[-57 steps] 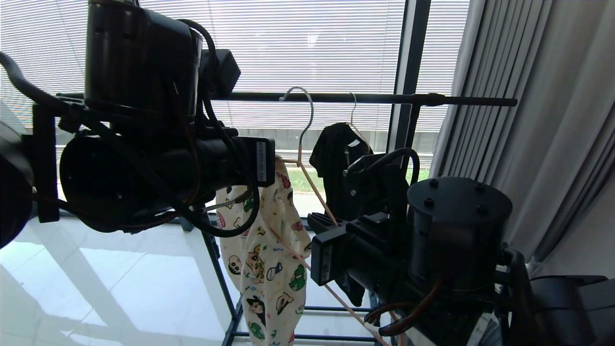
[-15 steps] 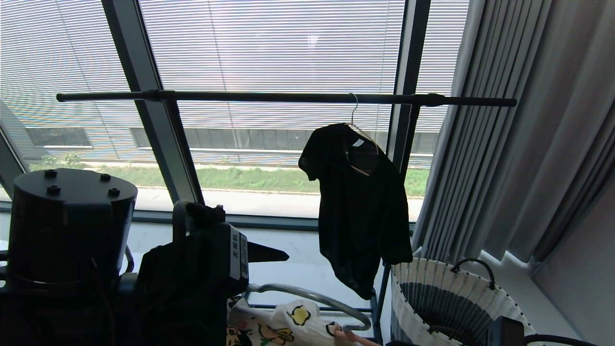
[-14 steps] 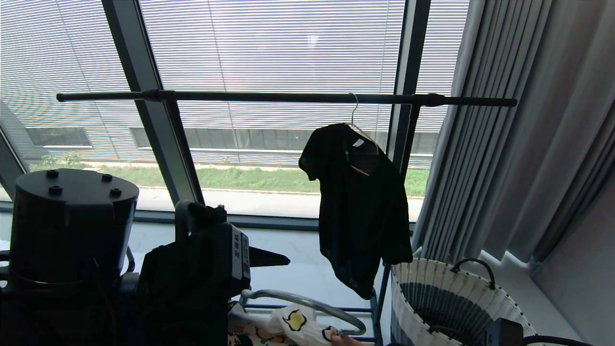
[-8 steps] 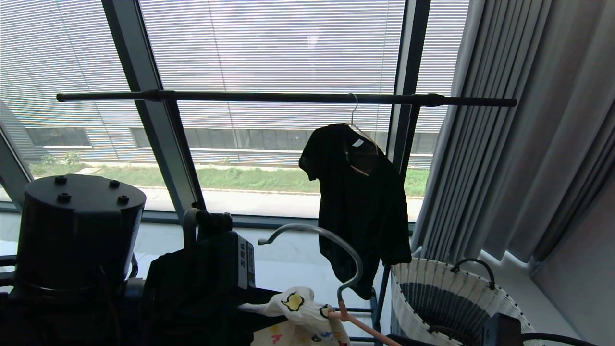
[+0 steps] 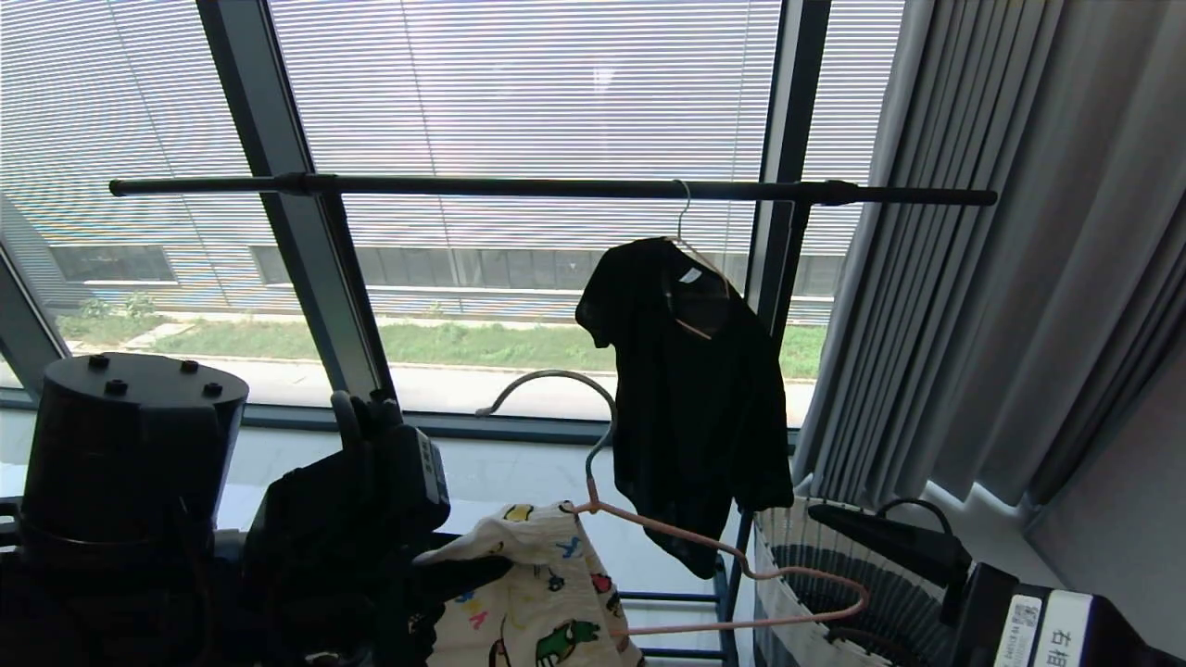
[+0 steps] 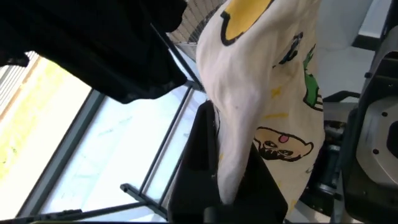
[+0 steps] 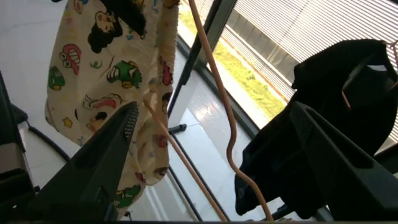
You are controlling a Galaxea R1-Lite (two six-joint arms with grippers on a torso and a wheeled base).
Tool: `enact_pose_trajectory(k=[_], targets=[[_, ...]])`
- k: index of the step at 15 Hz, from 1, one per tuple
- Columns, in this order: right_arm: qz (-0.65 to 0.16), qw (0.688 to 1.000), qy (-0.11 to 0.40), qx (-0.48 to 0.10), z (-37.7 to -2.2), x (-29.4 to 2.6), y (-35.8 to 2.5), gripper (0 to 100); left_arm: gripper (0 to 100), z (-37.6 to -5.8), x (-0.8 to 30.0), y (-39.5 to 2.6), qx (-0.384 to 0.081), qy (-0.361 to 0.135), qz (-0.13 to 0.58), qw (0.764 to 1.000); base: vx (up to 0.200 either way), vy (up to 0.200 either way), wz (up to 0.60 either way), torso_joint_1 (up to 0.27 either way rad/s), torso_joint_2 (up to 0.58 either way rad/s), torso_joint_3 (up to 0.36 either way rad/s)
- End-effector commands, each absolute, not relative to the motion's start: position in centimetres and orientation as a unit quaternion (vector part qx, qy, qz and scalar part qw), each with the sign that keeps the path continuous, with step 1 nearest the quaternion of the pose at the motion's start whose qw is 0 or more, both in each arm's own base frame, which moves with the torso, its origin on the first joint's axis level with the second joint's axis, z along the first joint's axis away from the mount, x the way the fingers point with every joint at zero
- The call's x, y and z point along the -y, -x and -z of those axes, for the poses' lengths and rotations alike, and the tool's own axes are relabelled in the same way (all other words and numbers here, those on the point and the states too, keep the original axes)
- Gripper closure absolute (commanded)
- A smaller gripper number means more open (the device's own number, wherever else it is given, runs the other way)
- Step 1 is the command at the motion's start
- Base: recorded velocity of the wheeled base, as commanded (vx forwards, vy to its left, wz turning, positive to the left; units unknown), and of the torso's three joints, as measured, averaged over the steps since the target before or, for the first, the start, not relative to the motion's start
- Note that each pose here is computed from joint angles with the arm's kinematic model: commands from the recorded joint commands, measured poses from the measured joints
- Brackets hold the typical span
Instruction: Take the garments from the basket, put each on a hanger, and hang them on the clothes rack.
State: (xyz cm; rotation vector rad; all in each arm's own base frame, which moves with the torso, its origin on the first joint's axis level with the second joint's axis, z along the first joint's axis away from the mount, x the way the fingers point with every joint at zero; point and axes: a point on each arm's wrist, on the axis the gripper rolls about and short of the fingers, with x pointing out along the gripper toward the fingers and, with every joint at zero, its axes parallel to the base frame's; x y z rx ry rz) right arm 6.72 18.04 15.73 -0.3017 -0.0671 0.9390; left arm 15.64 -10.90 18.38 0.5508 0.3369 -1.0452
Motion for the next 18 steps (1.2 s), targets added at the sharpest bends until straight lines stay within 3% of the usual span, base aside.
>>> enact_pose_trajectory(k=[1,3,6,8,9,14,18], targets=[[-0.409,0.900,0.148,0.019,-15.3,-16.7,-8.2,0,100,-20.1,8.7,-17.1,-0.170,-0.193,0.416,0.872,0.000,0.000,0.00,0.000,0.00,0.000],[-0.384,0.914,0.131,0.002,-15.1,-16.1,-9.0,0,100,-21.9,8.0,-18.1,-0.159,-0.158,0.377,0.899,0.000,0.000,0.00,0.000,0.00,0.000],[-0.385,0.919,0.073,-0.036,-14.7,-17.2,-9.6,0,100,-22.5,8.1,-17.9,-0.144,-0.162,0.384,0.898,0.000,0.000,0.00,0.000,0.00,0.000],[-0.373,0.924,-0.015,-0.086,-14.3,-20.3,-11.6,0,100,-23.4,9.2,-17.6,-0.104,-0.176,0.409,0.889,0.000,0.000,0.00,0.000,0.00,0.000],[-0.355,0.930,-0.029,-0.093,-14.1,-21.5,-13.1,0,100,-24.0,9.5,-17.6,-0.085,-0.177,0.412,0.890,0.000,0.000,0.00,0.000,0.00,0.000],[-0.293,0.951,-0.073,-0.065,-15.0,-24.3,-19.5,0,100,-24.7,9.5,-17.1,-0.067,-0.178,0.416,0.889,0.000,0.000,0.00,0.000,0.00,0.000],[-0.318,0.943,-0.066,-0.073,-14.4,-25.9,-18.6,0,100,-24.9,10.4,-16.2,-0.056,-0.180,0.443,0.876,0.000,0.000,0.00,0.000,0.00,0.000]])
